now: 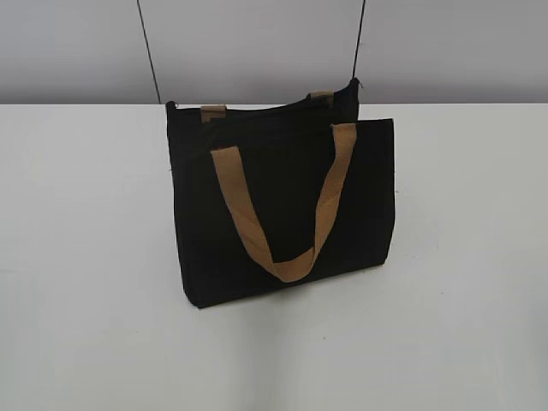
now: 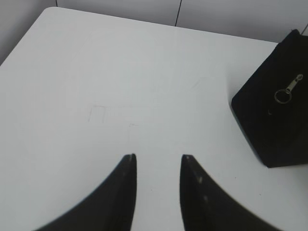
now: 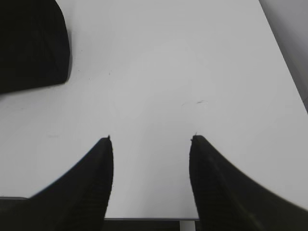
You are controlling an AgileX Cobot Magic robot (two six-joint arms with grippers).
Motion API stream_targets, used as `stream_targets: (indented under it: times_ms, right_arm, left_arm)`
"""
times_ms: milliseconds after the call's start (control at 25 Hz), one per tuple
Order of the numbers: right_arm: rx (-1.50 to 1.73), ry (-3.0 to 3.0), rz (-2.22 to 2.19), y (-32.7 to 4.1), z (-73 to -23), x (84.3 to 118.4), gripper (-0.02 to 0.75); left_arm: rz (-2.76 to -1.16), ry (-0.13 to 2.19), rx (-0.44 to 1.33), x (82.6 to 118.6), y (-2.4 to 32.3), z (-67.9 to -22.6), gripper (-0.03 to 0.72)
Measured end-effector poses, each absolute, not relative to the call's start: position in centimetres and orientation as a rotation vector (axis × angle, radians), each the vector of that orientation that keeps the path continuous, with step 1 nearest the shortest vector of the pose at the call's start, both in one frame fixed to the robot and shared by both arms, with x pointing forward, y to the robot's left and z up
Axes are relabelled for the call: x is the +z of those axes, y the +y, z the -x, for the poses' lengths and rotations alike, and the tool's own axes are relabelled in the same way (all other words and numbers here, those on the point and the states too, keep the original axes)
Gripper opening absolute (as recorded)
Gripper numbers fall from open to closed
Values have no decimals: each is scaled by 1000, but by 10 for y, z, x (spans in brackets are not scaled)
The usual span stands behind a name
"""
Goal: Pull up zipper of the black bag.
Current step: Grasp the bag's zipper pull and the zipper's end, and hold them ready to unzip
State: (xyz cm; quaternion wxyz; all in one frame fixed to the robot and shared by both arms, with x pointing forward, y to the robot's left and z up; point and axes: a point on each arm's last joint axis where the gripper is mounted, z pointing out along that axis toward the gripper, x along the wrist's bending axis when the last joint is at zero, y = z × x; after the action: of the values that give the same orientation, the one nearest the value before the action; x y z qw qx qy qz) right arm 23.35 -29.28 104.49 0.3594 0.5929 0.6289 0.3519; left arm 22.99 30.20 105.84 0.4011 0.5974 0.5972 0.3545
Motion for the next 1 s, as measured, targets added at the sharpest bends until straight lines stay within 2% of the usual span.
stream_targets:
  times_ms: [760,840,1000]
  right_arm:
    - [908,1622,-1529,-293,-233,1045,400]
    - [908,1622,-1529,-293,-233,1045,400]
    - [908,1622,-1529,-293,-233,1045,400]
  left_arm:
    - [-1512,1511,895,1059,302,-230,235]
    - [-1496,1495,902,1065,301,-232,237]
    - [-1362,1363,976,1097,300,-238,241]
